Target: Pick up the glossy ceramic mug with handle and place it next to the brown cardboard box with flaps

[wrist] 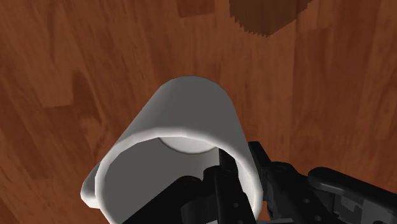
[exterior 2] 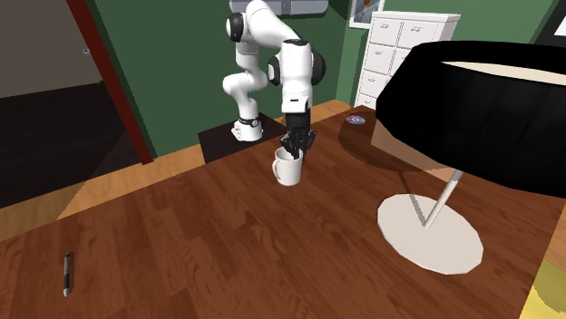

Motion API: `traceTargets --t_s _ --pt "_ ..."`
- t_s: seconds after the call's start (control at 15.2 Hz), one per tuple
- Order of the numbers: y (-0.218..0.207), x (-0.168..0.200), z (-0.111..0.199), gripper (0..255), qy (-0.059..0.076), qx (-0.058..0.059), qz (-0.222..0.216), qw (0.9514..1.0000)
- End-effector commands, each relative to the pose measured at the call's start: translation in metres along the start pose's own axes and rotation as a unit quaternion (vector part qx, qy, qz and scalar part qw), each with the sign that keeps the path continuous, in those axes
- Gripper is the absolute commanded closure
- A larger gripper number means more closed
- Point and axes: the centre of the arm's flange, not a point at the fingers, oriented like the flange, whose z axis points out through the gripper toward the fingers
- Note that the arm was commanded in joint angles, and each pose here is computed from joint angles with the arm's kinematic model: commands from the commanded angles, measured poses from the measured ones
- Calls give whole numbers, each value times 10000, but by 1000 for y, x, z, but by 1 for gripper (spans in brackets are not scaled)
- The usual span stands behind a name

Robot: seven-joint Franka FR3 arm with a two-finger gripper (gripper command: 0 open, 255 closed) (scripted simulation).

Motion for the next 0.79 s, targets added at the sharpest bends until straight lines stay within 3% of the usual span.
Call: traceTargets --t_s 0.0,0.73 --pt "0 2 -11 255 0 0 0 10000" --pt "4 14 -67 255 0 0 0 10000"
